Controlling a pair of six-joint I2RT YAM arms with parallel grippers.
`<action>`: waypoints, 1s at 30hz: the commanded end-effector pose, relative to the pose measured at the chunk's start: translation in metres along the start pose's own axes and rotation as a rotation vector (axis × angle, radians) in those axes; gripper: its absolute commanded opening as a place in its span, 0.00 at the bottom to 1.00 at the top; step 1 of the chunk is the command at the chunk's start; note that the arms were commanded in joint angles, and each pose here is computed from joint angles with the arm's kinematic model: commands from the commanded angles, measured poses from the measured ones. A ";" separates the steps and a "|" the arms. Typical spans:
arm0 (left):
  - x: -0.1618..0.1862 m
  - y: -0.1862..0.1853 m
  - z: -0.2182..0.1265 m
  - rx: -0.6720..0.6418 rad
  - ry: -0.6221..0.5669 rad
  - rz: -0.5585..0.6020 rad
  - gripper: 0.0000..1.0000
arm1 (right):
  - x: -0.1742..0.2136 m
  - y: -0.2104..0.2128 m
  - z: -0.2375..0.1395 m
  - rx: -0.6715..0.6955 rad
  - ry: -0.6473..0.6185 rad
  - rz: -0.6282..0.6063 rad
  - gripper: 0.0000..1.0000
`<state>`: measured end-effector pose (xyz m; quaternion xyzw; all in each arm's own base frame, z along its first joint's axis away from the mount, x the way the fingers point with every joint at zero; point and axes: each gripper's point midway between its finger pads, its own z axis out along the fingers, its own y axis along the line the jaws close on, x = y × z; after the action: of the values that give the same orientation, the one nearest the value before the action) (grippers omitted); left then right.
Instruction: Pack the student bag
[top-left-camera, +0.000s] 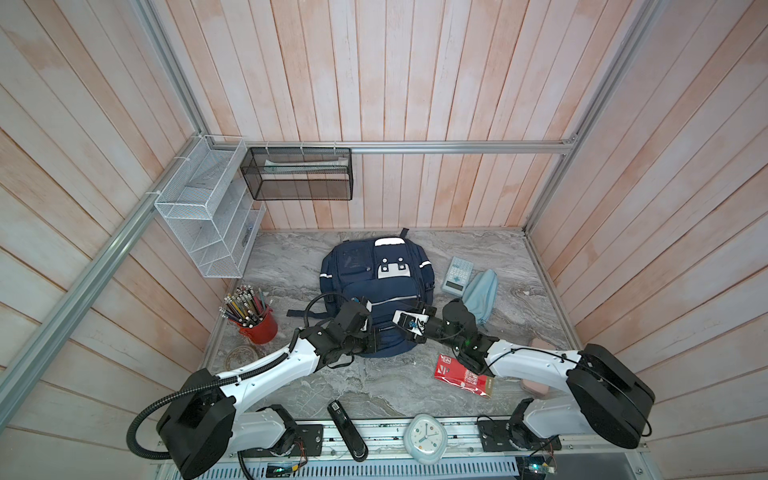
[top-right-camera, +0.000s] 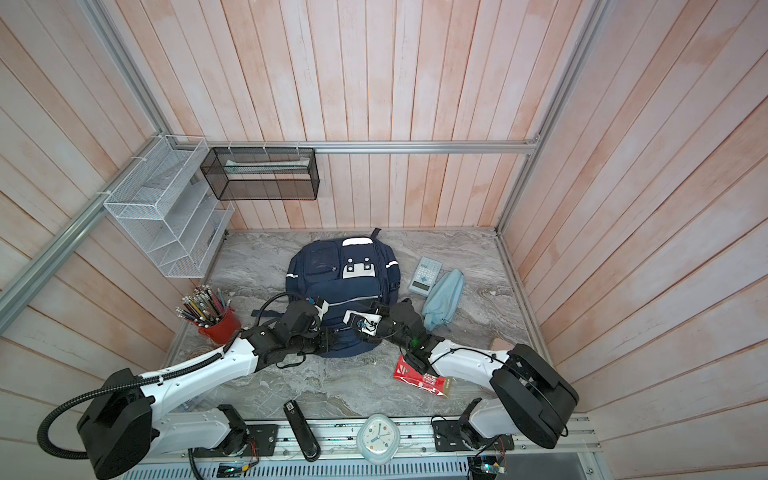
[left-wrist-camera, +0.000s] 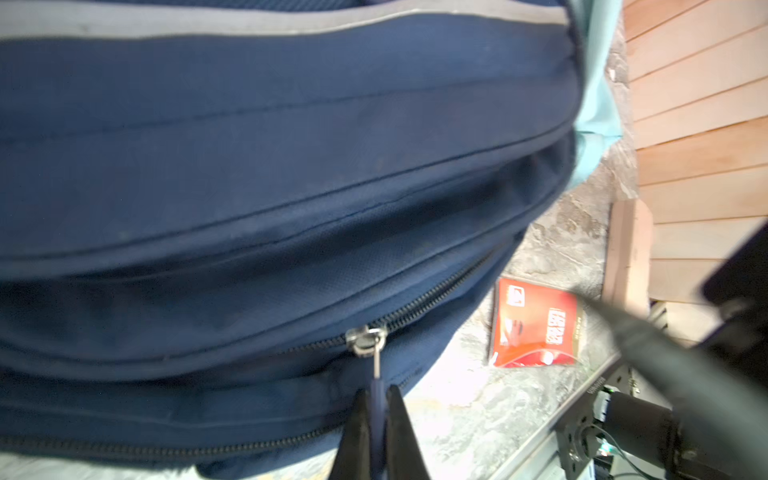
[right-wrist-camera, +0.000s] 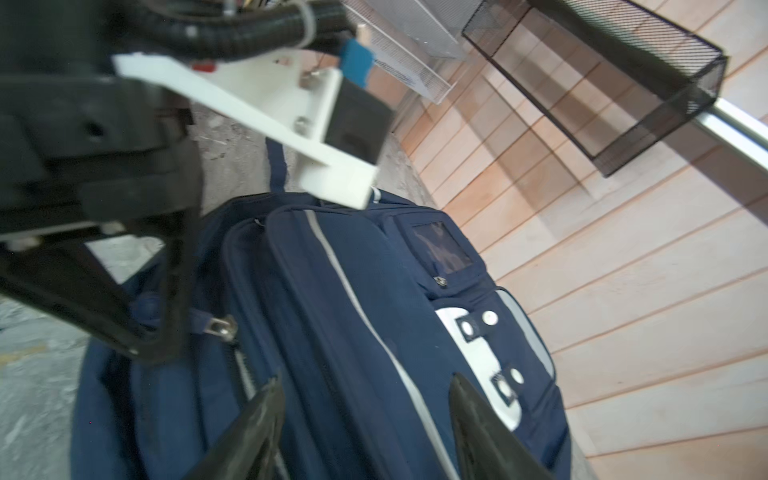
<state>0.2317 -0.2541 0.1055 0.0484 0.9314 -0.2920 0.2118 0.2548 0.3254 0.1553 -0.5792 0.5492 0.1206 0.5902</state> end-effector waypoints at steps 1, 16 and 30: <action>-0.016 -0.025 -0.003 0.074 -0.044 0.002 0.00 | 0.025 0.011 0.013 0.027 0.105 -0.054 0.64; -0.021 0.038 -0.004 -0.080 -0.072 -0.077 0.00 | 0.047 0.026 0.020 -0.050 0.125 -0.135 0.00; -0.100 0.169 -0.047 -0.317 -0.233 -0.123 0.00 | 0.029 -0.045 -0.031 -0.058 -0.140 -0.006 0.00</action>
<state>0.3191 -0.1544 0.1135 -0.0128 0.9219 -0.2722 0.2755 0.2830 0.2831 0.1373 -0.6054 0.5214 0.1370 0.5856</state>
